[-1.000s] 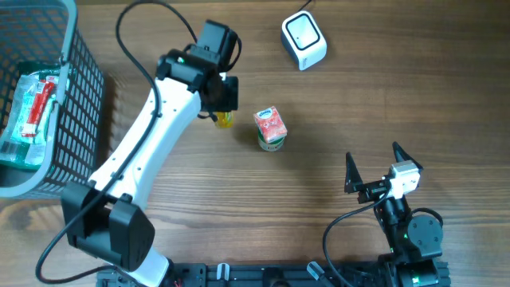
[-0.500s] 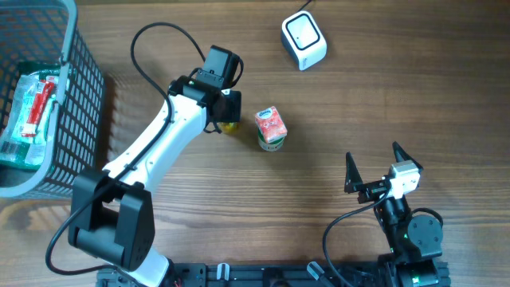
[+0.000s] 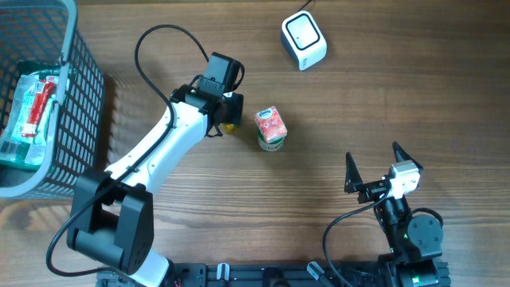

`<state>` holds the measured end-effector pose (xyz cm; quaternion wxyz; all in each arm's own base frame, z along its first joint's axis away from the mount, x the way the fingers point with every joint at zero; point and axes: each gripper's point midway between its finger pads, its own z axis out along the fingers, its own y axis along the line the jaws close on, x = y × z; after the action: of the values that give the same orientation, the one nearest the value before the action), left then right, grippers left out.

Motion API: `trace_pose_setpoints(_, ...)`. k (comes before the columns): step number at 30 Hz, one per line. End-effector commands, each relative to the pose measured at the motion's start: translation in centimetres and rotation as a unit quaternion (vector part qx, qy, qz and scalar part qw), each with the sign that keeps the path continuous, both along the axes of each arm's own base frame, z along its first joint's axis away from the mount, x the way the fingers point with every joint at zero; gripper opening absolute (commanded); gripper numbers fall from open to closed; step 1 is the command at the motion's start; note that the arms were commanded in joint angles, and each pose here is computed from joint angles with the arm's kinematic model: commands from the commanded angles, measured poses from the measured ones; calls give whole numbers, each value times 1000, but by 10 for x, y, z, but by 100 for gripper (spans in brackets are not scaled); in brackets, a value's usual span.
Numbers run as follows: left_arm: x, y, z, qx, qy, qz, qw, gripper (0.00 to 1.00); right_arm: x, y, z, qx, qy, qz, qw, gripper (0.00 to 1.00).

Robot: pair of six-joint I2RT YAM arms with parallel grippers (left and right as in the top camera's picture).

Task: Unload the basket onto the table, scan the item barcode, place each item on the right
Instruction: 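Lift the oil bottle out and carry it beside the Kleenex pack, then move the held oil bottle toward the white scanner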

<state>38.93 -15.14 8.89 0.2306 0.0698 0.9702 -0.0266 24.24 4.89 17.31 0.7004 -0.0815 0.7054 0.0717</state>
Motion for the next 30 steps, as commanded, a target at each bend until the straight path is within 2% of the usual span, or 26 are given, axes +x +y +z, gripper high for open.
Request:
trace_pose_setpoints(1,-9,2,-15,12,18,-9,1000,28,0,-3,2,-4,-6,-7,1000,100)
trace_pose_setpoints(6,-9,2,-10,9,13,-8,1000,20,0,-3,2,-4,-6,-7,1000,100)
trace_pose_setpoints(13,-23,-9,19,-50,13,-1,999,20,0,-3,2,-4,-6,-7,1000,100)
trace_pose_setpoints(22,-34,-20,17,-90,44,6,995,21,0,-3,2,-4,-6,-7,1000,100)
trace_pose_setpoints(30,-44,-29,15,-91,58,0,994,21,0,-3,2,-4,-6,-7,1000,100)
